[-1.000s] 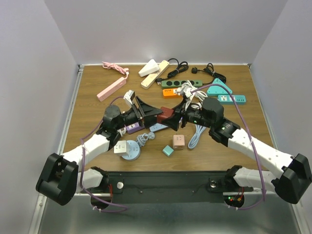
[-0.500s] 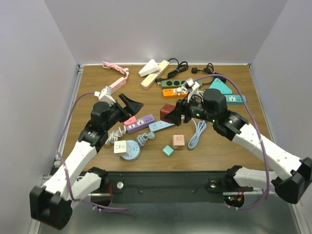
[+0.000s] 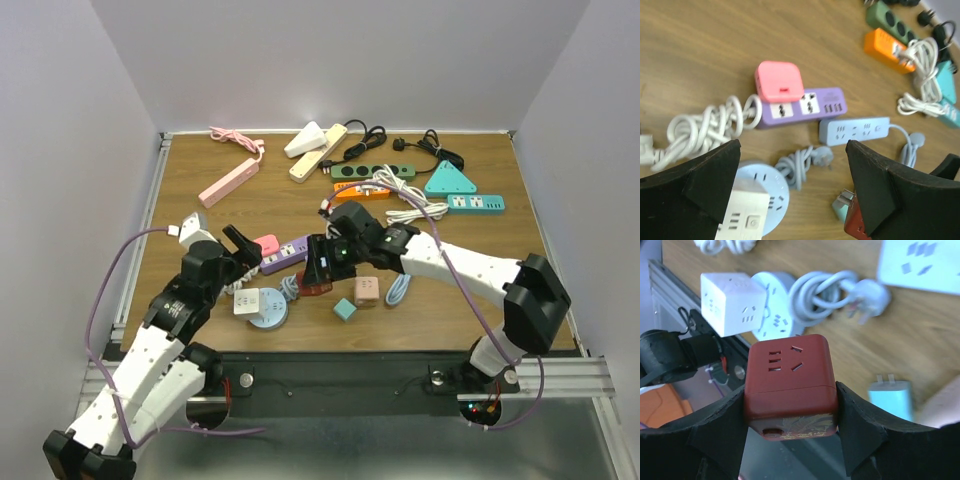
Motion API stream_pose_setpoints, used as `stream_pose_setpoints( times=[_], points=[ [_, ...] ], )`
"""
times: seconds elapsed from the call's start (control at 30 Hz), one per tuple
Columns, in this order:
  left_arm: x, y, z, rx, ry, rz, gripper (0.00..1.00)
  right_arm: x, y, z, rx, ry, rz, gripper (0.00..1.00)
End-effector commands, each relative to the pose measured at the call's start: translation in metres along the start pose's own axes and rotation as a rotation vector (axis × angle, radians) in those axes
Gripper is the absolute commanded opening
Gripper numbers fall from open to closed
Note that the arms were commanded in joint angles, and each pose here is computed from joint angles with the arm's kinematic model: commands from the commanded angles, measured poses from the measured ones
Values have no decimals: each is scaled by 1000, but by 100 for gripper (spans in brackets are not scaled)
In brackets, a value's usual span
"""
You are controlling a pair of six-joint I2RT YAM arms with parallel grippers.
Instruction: Insert the plug
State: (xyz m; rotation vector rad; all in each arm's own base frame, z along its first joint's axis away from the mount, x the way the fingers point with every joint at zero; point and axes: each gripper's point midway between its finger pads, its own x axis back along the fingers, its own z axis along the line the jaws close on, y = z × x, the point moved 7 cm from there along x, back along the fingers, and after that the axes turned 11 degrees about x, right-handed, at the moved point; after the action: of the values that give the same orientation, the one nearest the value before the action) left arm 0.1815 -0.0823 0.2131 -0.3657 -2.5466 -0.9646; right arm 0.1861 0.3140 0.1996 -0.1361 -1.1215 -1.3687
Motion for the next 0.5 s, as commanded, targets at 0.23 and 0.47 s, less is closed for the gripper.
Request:
stream_pose_setpoints(
  times=[0.23,0.47],
  points=[
    [12,-47,16,-23,162,15,99,-3,13,12,-30,-51,-73,0],
    [21,-55,21,-62,250,-16,99,12,23,-24,-4,-114,-118,0]
  ],
)
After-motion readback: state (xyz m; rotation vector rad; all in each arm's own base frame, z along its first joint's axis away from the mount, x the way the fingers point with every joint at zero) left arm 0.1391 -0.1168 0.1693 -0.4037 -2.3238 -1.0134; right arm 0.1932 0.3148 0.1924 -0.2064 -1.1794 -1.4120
